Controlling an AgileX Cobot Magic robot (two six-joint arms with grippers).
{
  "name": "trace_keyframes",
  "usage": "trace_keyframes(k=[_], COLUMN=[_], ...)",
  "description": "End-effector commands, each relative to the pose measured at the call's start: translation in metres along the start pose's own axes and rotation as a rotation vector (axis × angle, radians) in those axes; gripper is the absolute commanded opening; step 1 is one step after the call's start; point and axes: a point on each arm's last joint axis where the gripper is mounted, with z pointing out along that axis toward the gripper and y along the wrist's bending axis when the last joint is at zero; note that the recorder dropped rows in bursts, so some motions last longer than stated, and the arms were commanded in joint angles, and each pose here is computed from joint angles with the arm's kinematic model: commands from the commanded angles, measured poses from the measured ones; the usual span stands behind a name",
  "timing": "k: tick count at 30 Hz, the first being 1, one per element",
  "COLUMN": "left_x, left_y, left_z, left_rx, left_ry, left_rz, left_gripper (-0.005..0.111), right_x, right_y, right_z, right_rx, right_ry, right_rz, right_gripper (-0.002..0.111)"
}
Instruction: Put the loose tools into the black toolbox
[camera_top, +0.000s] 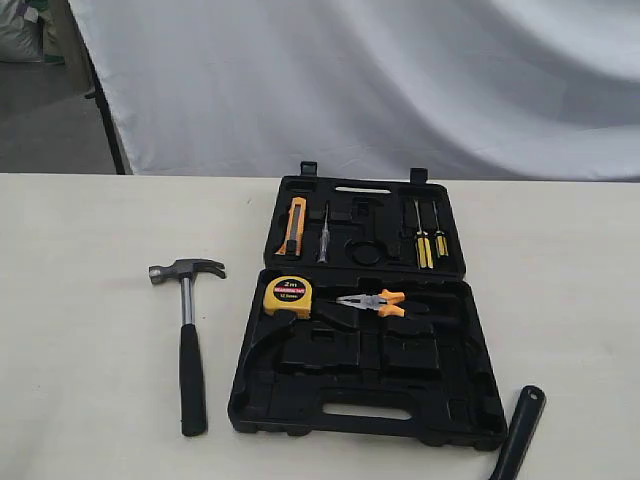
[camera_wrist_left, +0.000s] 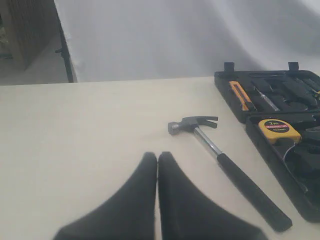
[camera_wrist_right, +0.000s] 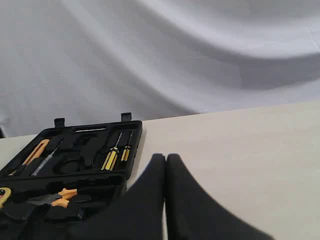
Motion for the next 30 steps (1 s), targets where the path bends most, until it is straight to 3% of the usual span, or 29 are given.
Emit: trace_keyframes(k=[1, 15, 27, 30], left_x=[0.000, 0.000, 0.000, 0.000], left_y=[0.000, 0.000, 0.000, 0.000], left_z=[0.000, 0.000, 0.000, 0.000], left_rx=[0.000, 0.000, 0.000, 0.000], left_ry=[-0.004, -0.004, -0.004, -0.004], left_rz=[-0.004, -0.004, -0.004, -0.004], left_gripper=[0.001, 0.001, 0.001, 0.001], right_x=[0.001, -0.001, -0.017, -0.022], right_y=[-0.001, -0.001, -0.001, -0.001], right_z=[0.000, 0.000, -0.002, -0.003], right_rx=[0.008, 0.008, 0.006, -0.016], right_ry=[-0.004, -0.024, -0.195, -0.260], right_rz=[-0.010, -0.012, 0.036, 0.241], right_gripper=[0.000, 0.000, 0.000, 0.000])
